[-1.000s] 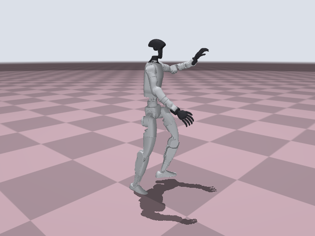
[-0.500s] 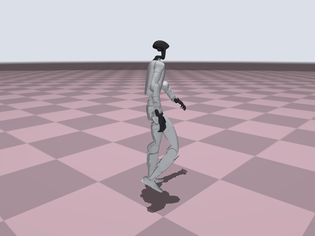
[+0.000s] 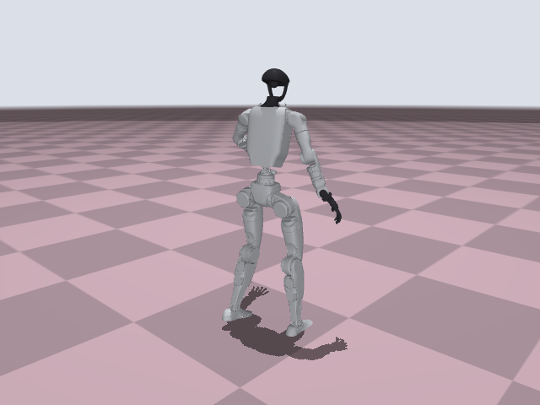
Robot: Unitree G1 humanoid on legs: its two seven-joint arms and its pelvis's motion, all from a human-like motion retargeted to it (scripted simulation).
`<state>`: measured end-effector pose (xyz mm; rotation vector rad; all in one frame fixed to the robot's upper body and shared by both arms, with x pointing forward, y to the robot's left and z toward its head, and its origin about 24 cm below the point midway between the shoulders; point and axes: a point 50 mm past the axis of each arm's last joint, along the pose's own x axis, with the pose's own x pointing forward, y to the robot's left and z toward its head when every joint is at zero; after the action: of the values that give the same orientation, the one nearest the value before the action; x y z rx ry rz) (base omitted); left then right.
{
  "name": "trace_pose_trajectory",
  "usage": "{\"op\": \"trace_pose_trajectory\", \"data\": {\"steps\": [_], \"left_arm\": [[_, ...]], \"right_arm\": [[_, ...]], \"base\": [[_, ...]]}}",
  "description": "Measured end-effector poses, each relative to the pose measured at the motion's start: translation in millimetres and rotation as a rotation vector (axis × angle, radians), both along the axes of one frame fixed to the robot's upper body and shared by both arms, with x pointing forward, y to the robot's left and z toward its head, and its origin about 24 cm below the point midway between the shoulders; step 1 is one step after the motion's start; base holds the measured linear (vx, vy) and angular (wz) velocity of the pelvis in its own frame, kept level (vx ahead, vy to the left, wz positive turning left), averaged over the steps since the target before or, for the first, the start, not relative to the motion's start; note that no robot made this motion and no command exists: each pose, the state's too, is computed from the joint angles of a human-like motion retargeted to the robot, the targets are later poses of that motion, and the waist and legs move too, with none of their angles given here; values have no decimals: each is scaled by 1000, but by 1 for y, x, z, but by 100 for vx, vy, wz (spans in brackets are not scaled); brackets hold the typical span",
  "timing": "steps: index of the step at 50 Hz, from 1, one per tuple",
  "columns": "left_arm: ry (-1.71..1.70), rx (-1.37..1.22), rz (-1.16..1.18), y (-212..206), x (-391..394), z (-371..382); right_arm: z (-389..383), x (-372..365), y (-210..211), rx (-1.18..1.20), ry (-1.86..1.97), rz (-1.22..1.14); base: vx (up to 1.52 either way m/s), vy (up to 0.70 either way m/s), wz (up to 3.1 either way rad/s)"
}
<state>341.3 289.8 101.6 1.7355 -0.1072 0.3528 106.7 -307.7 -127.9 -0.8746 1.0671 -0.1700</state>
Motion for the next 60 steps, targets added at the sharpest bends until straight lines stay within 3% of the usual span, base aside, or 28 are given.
{"op": "trace_pose_trajectory", "data": {"steps": [10, 22, 28, 35, 39, 50, 60], "left_arm": [[-605, 135, -62, 2, -9, 178], [-726, 202, -21, 3, -12, 249], [-410, 134, 27, 3, 25, 190], [327, 171, 174, 8, 28, -5], [466, 258, 174, 3, 1, -62], [547, 295, 22, -31, -16, -105], [451, 282, -56, -36, -3, -86]], "right_arm": [[67, 79, -52, -92, -323, -110], [91, 142, -14, 19, -498, -5], [52, 120, 25, 106, -322, 154], [10, 75, 59, 224, -208, 101], [-4, 50, 72, 231, -202, 38], [-29, -14, 99, 341, -42, 42], [-28, -22, 72, 200, 26, 68]], "base": [[28, -6, 124], [34, 6, 84], [45, 25, 82], [43, 24, 133], [39, 10, 102], [43, -2, 101], [60, -17, 74]]}}
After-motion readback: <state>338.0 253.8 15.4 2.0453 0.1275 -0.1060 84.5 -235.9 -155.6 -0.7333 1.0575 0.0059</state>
